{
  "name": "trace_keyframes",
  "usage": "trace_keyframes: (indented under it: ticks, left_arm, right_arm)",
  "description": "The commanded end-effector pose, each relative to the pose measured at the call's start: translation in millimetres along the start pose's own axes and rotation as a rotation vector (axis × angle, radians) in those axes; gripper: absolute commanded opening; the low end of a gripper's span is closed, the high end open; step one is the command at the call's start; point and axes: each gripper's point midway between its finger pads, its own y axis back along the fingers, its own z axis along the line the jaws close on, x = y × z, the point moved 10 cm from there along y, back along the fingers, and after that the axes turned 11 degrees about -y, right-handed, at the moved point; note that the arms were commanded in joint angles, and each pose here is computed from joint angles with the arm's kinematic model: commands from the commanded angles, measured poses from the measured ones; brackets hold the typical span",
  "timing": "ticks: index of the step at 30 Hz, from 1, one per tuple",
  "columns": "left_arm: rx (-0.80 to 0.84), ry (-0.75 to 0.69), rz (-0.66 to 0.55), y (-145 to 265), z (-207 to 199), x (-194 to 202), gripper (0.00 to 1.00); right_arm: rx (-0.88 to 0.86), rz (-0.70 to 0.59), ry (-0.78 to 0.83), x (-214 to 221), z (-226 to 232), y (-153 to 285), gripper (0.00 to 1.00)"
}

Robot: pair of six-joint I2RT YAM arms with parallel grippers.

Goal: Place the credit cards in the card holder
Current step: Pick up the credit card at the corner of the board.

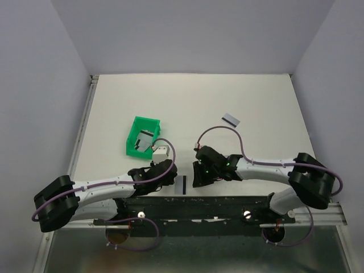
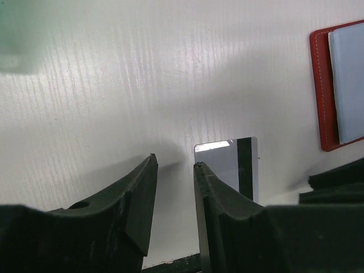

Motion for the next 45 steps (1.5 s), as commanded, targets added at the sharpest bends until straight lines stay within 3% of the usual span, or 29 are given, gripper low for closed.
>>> trace_keyframes:
  ticks: [1,5,15,28,45]
  left_arm:
    - [0.005,-0.011,-0.052,-6.5,-7.5,-13.8,0.46]
    - [0.015,-0.032,-0.033,-18.2,-14.2,-20.7,0.47]
    - [0.032,-0.09,0.07,-40.2,-28.7,-14.0,0.46]
    - [0.074,-0.085,0.155,-19.7,-29.1,16.3,0.45]
    - [0.009,-0.057,0.081,6.5,-16.0,6.0,0.45]
  right_arm:
    - [0.045,-0.192,-0.066,-3.2,-5.6,31.1,0.36]
    - [0.037,-0.264,-0.091,-3.7,-7.0,50.3,0.38]
    - [0.026,-0.253,-0.167,18.2,-28.7,57.1,0.38]
    - [-0.074,-0.175,-0.241,37.1,-38.0,44.4,0.38]
    - [-0.287,-0.035,-0.285,37.8,-15.3,21.8,0.41]
